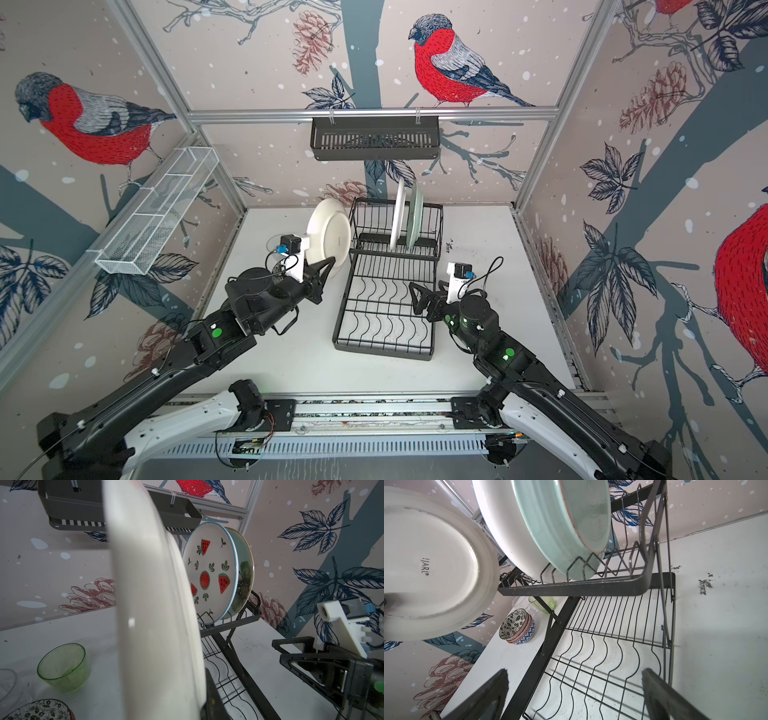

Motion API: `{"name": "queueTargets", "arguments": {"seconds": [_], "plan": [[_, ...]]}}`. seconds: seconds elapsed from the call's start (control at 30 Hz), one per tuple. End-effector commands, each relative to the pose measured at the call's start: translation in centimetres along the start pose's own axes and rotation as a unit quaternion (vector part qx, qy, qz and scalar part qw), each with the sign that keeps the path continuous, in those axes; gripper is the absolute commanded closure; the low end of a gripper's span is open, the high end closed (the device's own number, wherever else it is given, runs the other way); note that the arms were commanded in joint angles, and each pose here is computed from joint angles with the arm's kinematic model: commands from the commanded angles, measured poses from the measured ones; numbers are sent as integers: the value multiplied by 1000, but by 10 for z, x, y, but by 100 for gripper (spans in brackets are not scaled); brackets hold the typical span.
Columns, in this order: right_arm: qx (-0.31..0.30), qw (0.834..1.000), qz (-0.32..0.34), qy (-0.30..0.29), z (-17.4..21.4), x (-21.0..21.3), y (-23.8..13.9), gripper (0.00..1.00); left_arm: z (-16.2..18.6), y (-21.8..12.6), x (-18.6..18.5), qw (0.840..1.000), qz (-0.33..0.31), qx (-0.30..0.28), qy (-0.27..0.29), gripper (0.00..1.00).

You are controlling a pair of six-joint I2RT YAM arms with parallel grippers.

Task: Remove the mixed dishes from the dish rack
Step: 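Lift the white floral plate up out of the upper rack with left gripper, then carry the plate down toward the right gripper over the lower rack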

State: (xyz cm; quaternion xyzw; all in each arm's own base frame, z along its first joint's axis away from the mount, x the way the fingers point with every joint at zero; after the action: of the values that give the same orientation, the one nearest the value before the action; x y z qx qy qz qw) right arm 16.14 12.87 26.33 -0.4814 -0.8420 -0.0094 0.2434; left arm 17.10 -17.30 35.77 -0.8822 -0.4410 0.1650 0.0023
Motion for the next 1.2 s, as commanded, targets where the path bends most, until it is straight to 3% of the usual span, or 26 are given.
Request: {"name": "queueTargets", "arguments": {"seconds": [0.0, 0.67, 1.17], "plan": [[7, 1000, -2, 21, 0, 1, 0, 1, 15, 1, -4, 999, -10, 33, 22, 100], [21, 998, -18, 59, 2, 4, 3, 0, 49, -10, -5, 995, 8, 86, 45, 100], [83, 987, -42, 130, 1, 16, 10, 1, 74, -7, -7, 990, 29, 132, 48, 100]]}}
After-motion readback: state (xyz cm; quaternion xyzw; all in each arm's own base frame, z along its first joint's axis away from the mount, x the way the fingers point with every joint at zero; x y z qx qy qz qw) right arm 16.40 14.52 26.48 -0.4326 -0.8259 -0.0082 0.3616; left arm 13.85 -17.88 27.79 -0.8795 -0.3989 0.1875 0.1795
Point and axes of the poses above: each gripper's point midway between its finger pads, its own y axis out along the fingers, its own x axis along the line the jaws close on, z = x × y, the point moved 9 cm from there along -y, back along the fingers, and after that the axes turned 6 degrees about -y, right-handed, at the moved point
